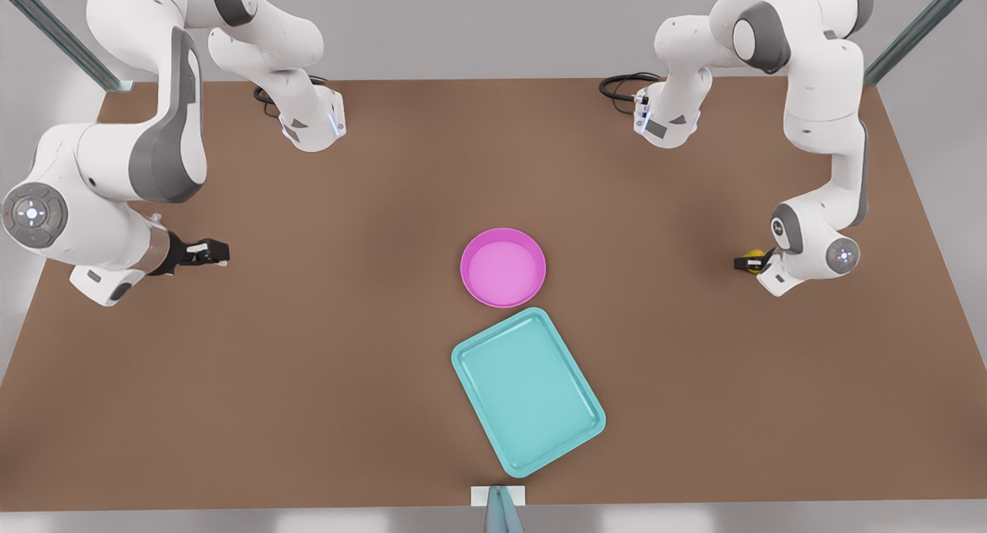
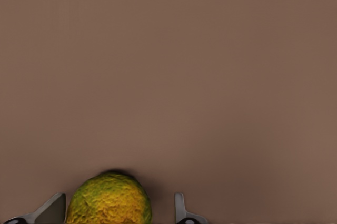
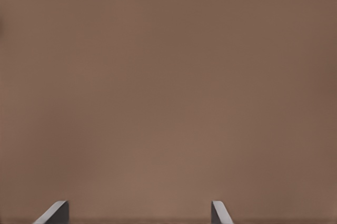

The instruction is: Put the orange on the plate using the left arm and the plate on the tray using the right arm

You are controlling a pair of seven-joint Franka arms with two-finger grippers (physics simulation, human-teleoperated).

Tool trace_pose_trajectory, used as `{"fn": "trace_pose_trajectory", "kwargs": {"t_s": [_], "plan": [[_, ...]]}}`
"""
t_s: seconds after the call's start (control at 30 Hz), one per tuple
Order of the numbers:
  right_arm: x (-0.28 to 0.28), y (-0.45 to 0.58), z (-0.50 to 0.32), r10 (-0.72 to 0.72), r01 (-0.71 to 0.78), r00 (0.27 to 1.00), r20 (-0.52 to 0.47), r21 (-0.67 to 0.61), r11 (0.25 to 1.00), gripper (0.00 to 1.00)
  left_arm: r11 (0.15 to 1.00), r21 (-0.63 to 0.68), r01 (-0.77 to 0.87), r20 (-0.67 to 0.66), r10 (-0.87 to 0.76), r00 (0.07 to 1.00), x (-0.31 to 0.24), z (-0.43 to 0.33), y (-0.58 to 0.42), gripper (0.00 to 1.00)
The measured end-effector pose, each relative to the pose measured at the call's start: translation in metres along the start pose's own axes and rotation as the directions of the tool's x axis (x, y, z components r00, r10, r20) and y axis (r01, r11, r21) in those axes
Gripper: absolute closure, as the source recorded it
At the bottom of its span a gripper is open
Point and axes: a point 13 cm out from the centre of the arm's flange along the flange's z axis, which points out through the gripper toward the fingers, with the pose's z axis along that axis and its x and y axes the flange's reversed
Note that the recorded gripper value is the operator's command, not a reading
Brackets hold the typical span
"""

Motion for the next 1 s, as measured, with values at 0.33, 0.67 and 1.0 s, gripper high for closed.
{"fn": "trace_pose_trajectory", "kwargs": {"t_s": [0.33,0.67,1.0], "plan": [[-0.001,-0.003,0.004,0.004,-0.004,1.000,-0.008,-0.009,1.000,0.00,0.999,-0.009,-0.031,0.004,0.032,0.999,-0.001,0.001,0.003,0.31],[-0.002,-0.003,0.006,0.002,-0.002,1.000,-0.013,-0.013,1.000,0.00,0.999,-0.017,-0.046,0.008,0.046,0.999,-0.005,0.002,0.005,0.36],[-0.003,-0.003,0.010,0.001,-0.001,1.000,-0.019,-0.016,1.000,0.00,0.838,-0.094,-0.537,0.157,0.545,0.823,-0.095,-0.165,-0.494,0.36]]}}
